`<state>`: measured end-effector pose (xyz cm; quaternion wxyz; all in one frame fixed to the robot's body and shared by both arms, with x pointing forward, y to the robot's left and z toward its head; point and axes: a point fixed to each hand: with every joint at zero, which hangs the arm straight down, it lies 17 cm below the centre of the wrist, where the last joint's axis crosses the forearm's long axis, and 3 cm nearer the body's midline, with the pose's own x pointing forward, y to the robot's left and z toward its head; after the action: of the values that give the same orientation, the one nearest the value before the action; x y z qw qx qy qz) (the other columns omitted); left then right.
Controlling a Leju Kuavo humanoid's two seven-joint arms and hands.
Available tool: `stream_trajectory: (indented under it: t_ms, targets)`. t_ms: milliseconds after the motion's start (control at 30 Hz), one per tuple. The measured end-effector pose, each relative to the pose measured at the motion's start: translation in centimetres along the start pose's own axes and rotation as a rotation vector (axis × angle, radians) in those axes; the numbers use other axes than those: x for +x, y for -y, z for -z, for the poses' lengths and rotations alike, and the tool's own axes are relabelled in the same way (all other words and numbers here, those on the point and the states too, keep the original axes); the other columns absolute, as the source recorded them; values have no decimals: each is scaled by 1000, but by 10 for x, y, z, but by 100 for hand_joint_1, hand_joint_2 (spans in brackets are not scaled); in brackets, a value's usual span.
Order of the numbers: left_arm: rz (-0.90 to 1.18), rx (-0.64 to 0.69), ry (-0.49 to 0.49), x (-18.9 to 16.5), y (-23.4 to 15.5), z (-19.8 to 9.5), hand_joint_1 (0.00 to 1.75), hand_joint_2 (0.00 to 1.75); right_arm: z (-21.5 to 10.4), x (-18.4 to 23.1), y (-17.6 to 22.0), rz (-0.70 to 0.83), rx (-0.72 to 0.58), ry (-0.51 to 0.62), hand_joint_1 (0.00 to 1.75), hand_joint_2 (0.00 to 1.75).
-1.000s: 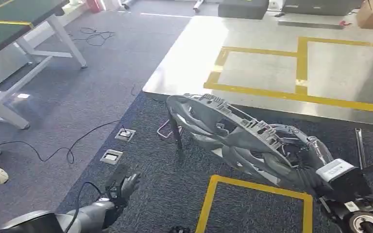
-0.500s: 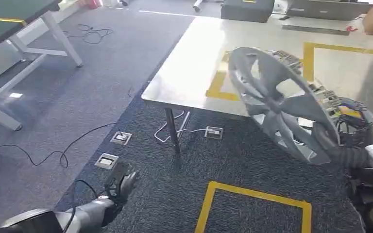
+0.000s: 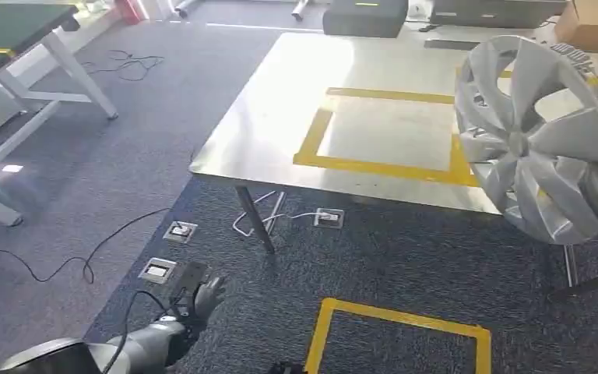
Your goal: Take the parts from the cabinet and place them on the table.
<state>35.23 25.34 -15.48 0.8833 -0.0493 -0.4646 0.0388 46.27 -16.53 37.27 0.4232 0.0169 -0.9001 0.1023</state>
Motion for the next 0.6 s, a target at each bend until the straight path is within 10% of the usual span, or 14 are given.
stream_trajectory:
  t_ms: [600]
  targets:
    - [-4, 1, 4, 2, -3, 0, 0, 0, 0, -10, 13, -13, -31, -16, 175, 175]
